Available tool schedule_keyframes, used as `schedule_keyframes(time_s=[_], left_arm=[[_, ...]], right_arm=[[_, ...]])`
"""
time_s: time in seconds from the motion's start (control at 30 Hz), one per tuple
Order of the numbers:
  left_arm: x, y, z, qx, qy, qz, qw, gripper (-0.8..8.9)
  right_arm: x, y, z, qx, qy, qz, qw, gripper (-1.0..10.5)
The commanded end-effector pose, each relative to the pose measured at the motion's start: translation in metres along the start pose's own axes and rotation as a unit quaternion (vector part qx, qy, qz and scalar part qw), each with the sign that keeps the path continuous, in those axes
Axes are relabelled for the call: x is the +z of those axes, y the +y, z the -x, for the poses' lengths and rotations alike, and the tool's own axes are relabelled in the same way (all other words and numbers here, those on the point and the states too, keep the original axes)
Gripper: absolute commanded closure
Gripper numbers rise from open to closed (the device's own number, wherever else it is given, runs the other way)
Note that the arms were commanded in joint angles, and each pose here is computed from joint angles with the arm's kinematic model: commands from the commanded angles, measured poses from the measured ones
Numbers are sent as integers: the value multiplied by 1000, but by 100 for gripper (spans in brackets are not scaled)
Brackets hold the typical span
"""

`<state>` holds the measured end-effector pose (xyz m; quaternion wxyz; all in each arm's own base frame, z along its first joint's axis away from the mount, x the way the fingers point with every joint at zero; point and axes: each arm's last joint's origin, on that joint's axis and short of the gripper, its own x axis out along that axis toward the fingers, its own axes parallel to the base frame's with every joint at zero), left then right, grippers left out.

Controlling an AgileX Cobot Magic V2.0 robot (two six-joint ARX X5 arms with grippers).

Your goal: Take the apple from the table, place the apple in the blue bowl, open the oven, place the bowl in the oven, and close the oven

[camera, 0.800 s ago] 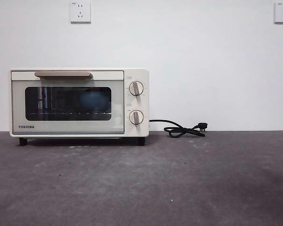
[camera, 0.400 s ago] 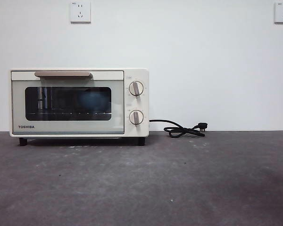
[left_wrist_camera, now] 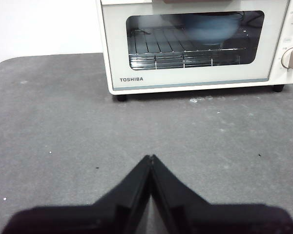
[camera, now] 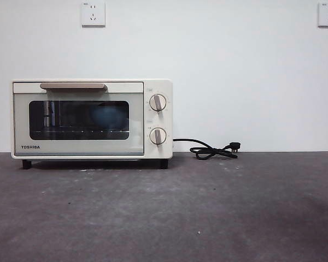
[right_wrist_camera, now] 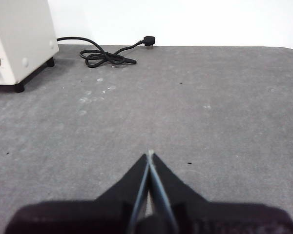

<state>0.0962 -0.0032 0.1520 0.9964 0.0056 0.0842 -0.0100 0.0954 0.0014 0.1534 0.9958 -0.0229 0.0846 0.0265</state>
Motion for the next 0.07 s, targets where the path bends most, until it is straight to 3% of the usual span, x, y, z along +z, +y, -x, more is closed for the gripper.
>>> schedule_keyframes(time_s=[0.03, 0.07], left_arm=[[-3, 0, -1, -1, 2, 3, 1000, 817], [-3, 0, -1, -1, 2, 3, 1000, 817]], right_arm=[[-3, 0, -1, -2, 1, 3, 1000, 946], [-3, 0, -1, -2, 1, 3, 1000, 946]])
